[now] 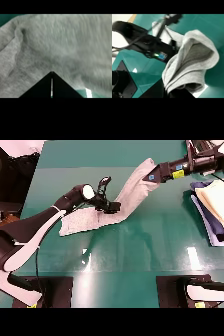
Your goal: Fold the shirts.
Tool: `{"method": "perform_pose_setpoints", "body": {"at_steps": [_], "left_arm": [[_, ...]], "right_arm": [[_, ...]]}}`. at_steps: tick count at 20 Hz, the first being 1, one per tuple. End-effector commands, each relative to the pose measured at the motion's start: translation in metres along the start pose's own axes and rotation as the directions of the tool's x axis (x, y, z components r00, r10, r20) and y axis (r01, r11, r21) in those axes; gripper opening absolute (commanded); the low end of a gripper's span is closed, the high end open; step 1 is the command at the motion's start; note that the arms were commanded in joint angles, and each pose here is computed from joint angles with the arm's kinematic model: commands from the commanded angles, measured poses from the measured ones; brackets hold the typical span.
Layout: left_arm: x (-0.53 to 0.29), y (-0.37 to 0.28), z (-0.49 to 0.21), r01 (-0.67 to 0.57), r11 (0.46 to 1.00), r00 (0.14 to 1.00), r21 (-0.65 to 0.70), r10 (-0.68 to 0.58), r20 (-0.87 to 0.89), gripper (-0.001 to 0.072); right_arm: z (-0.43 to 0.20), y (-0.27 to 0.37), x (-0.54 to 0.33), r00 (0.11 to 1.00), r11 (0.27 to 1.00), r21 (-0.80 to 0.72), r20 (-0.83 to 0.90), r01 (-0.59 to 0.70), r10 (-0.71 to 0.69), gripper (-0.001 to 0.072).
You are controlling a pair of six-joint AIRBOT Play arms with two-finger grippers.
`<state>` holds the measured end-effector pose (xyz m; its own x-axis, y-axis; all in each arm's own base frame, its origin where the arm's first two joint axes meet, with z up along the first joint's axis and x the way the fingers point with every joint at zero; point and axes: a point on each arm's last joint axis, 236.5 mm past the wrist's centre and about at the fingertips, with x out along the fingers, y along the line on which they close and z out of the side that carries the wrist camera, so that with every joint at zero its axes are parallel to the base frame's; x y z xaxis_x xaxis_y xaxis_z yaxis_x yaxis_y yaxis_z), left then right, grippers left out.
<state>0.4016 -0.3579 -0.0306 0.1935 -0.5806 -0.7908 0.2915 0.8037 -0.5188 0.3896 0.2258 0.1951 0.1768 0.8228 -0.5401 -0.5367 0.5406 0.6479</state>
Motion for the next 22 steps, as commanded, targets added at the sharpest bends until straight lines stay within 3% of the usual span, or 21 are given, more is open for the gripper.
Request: {"method": "perform_pose_setpoints", "body": {"at_steps": [1, 5, 9, 12, 18, 22], "left_arm": [[0.012, 0.003, 0.004, -0.020, 0.999, 1.000, 0.028, 0.020, 0.000, 0.0025], [-0.011, 0.001, 0.013, -0.069, 0.991, 0.998, 0.113, 0.068, 0.016, 0.0025], [-0.078, 0.022, 0.035, -0.272, 0.928, 0.961, 0.254, 0.251, 0.113, 0.0025], [-0.156, 0.052, 0.047, -0.379, 0.905, 0.921, 0.195, 0.348, 0.174, 0.0025], [-0.333, 0.080, 0.055, -0.466, 0.885, 0.810, 0.013, 0.421, 0.408, 0.0025], [-0.403, 0.089, 0.038, -0.527, 0.847, 0.723, -0.061, 0.485, 0.492, 0.0026]], "right_arm": [[0.002, 0.030, 0.014, 1.000, 0.999, -0.039, -0.011, -0.026, 0.026, 0.0009], [0.004, 0.039, 0.023, 0.999, 0.998, -0.048, -0.005, -0.038, 0.038, 0.0009], [0.007, 0.055, 0.037, 0.998, 0.996, -0.075, 0.008, -0.054, 0.054, 0.0009], [0.012, 0.070, 0.050, 0.997, 0.993, -0.100, 0.033, -0.066, 0.069, 0.0009], [-0.003, 0.093, 0.117, 0.992, 0.985, -0.120, -0.038, -0.125, 0.122, 0.0009], [-0.005, 0.107, 0.165, 0.981, 0.971, -0.157, -0.105, -0.179, 0.164, 0.0010]]}}
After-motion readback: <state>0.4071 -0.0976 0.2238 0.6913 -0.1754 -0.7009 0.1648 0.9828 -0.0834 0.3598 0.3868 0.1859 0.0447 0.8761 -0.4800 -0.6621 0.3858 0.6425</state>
